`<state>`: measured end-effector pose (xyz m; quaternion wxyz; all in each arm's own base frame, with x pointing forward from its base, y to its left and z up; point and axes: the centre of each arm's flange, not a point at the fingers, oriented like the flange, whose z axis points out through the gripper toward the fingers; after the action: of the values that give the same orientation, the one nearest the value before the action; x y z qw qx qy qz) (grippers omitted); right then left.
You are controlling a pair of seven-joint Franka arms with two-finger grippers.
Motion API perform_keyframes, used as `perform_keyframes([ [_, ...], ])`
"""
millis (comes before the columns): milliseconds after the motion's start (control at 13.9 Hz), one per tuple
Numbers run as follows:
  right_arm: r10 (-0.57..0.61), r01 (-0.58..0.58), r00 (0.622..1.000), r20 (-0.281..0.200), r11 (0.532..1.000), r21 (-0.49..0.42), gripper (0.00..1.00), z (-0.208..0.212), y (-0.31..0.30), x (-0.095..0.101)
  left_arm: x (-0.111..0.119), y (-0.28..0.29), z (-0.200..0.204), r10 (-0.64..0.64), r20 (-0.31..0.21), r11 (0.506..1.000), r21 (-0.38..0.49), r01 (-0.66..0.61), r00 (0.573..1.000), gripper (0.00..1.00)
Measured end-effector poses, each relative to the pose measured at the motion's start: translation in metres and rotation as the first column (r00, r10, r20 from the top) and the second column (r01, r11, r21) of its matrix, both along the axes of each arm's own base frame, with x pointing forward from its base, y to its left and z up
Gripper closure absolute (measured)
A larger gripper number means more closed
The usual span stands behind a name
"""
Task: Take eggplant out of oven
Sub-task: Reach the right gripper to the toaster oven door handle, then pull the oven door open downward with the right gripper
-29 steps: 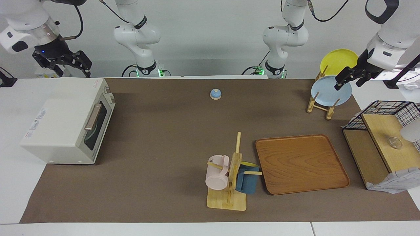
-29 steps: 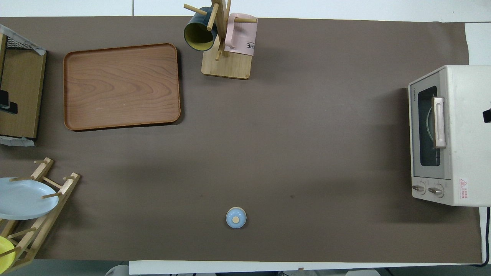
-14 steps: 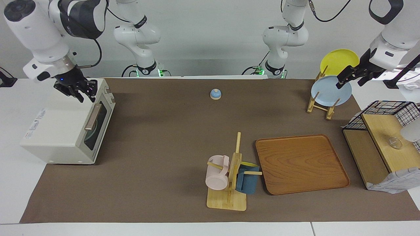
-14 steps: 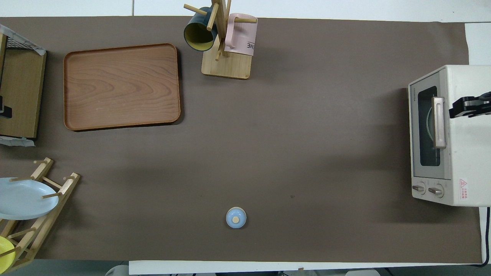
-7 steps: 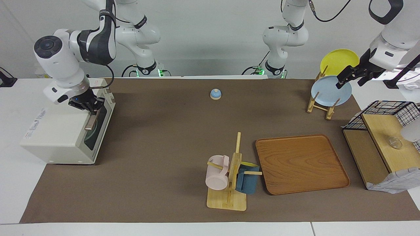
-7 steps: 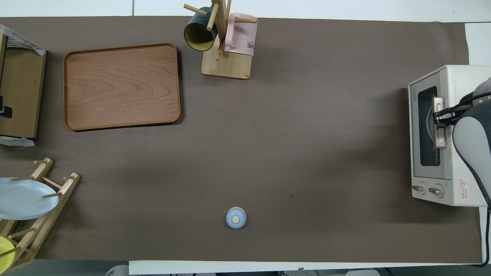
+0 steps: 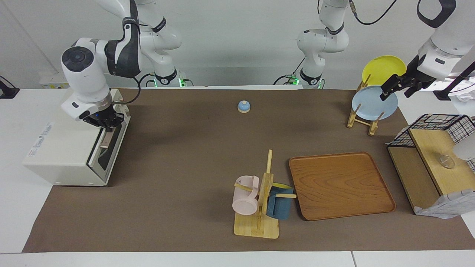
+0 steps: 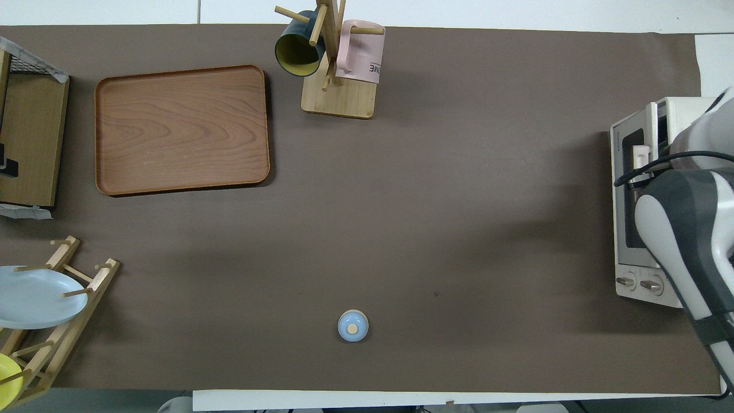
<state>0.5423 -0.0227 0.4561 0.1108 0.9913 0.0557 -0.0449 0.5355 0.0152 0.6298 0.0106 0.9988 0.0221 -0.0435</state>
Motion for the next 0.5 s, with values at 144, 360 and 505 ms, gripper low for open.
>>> perform_keyframes([
  [144, -0.004, 0.003, 1.0, 0.021, 0.999, 0.042, 0.99, -0.031, 0.041, 0.008, 0.0, 0.0, 0.0, 0.0, 0.0, 1.0, 0.0, 0.0, 1.0, 0.0],
  [360, -0.013, 0.011, 1.0, 0.019, 0.995, 0.099, 0.99, -0.096, 0.069, 0.026, 0.0, 0.0, 0.0, 0.0, 0.0, 1.0, 0.0, 0.0, 1.0, 0.0],
  [505, -0.014, 0.014, 1.0, 0.0, 0.994, 0.104, 0.99, -0.131, 0.076, 0.031, 0.0, 0.0, 0.0, 0.0, 0.0, 1.0, 0.0, 0.0, 1.0, 0.0],
])
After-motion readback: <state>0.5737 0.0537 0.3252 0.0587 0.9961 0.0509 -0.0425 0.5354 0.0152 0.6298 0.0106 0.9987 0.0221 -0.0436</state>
